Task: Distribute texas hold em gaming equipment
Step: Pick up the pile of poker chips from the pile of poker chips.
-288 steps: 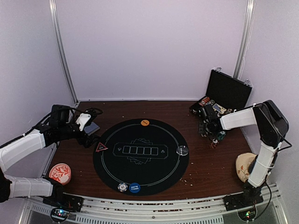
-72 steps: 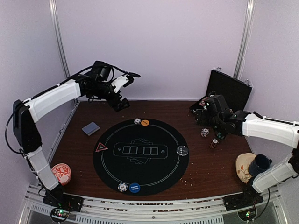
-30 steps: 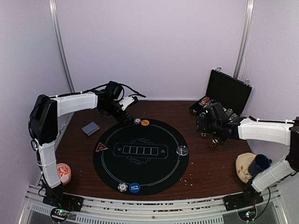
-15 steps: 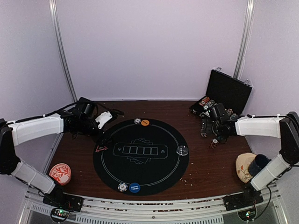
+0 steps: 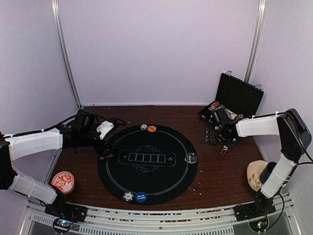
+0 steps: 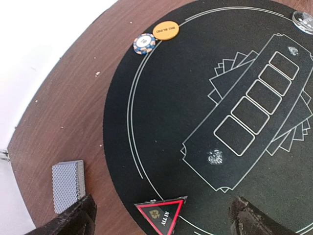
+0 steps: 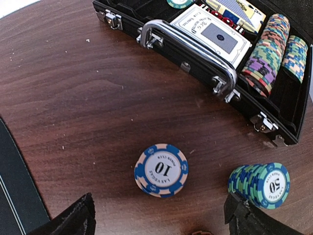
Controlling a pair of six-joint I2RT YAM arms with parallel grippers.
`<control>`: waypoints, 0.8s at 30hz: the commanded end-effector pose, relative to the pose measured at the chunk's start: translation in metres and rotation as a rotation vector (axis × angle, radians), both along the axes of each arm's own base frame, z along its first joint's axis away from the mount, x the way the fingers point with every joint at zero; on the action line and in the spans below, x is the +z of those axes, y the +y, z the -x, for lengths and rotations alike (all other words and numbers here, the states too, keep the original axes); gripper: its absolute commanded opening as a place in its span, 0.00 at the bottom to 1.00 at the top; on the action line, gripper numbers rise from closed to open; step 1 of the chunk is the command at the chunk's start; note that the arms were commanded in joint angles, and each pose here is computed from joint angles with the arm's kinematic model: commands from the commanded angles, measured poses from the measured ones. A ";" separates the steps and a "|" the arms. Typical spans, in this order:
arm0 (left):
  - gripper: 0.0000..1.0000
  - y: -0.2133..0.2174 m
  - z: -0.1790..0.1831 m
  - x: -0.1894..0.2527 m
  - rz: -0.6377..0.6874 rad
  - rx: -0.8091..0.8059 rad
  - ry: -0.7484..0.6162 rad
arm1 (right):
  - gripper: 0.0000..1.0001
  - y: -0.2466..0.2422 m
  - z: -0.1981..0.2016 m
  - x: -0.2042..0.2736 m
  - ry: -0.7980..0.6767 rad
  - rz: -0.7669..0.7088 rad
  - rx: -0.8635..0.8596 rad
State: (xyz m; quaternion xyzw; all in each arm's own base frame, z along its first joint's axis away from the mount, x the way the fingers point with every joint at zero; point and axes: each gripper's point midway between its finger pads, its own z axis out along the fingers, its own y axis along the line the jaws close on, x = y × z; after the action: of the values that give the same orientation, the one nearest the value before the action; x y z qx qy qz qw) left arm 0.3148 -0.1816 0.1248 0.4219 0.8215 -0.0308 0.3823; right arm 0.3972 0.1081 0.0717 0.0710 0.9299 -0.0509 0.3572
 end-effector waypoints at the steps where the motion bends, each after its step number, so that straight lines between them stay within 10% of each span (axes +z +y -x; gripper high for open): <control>1: 0.98 0.001 -0.012 0.007 0.022 0.034 -0.057 | 0.92 0.001 -0.010 -0.001 0.014 0.024 -0.007; 24: 0.98 0.003 -0.014 0.009 0.031 0.049 -0.085 | 0.75 -0.011 -0.023 -0.027 0.046 0.027 -0.050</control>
State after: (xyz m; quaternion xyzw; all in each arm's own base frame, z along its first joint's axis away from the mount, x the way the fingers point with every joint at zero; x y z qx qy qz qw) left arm 0.3219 -0.1788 0.1277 0.4091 0.8177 -0.0172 0.4045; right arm 0.4218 0.1006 0.0503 0.0834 0.9340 -0.0794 0.3383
